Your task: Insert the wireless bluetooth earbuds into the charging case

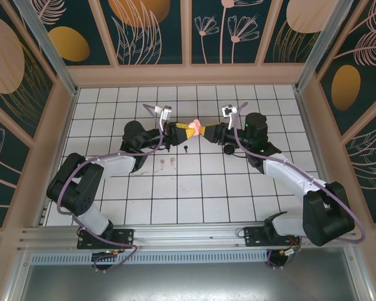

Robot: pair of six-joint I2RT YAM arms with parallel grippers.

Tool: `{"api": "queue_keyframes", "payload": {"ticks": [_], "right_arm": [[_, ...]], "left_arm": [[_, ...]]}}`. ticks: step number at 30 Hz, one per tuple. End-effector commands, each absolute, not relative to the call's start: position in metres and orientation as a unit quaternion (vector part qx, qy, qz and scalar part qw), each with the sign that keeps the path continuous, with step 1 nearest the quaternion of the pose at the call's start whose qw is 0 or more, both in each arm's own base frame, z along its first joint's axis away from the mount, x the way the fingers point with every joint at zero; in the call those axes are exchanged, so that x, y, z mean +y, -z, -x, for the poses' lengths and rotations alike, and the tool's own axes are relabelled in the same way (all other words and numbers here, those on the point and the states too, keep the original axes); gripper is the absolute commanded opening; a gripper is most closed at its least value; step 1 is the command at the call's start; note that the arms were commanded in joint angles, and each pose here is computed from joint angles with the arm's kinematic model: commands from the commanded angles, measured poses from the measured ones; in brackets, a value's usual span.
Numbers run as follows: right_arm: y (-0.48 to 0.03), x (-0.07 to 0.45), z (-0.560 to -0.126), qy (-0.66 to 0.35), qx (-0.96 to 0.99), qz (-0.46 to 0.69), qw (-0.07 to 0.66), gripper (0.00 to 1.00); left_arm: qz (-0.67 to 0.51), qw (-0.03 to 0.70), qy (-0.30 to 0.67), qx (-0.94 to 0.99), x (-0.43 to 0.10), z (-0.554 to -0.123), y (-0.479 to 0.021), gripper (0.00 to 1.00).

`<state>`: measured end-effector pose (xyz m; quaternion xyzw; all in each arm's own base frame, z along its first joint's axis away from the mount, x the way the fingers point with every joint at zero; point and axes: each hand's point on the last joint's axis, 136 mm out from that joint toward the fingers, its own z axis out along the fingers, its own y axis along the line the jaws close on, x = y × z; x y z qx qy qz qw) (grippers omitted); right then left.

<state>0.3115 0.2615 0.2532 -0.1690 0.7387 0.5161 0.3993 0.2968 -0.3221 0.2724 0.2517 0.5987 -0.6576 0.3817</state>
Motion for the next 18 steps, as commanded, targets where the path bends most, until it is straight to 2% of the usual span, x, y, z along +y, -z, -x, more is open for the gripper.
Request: {"api": "queue_keyframes", "payload": {"ticks": [1,7,18], "right_arm": [[-0.277,0.270,-0.317,-0.524,0.716,0.180,0.424,0.41],[-0.276,0.276,-0.317,-0.524,0.718,0.183,0.421,0.36],[-0.283,0.281,-0.319,-0.536,0.709,0.184,0.419,0.02]], "left_arm": [[-0.263,0.387,0.665,0.583,-0.323,-0.291,-0.275,0.00],[-0.259,0.390,0.668,0.578,-0.323,-0.293,-0.277,0.00],[-0.235,0.407,0.677,0.567,-0.319,-0.297,-0.279,0.00]]}}
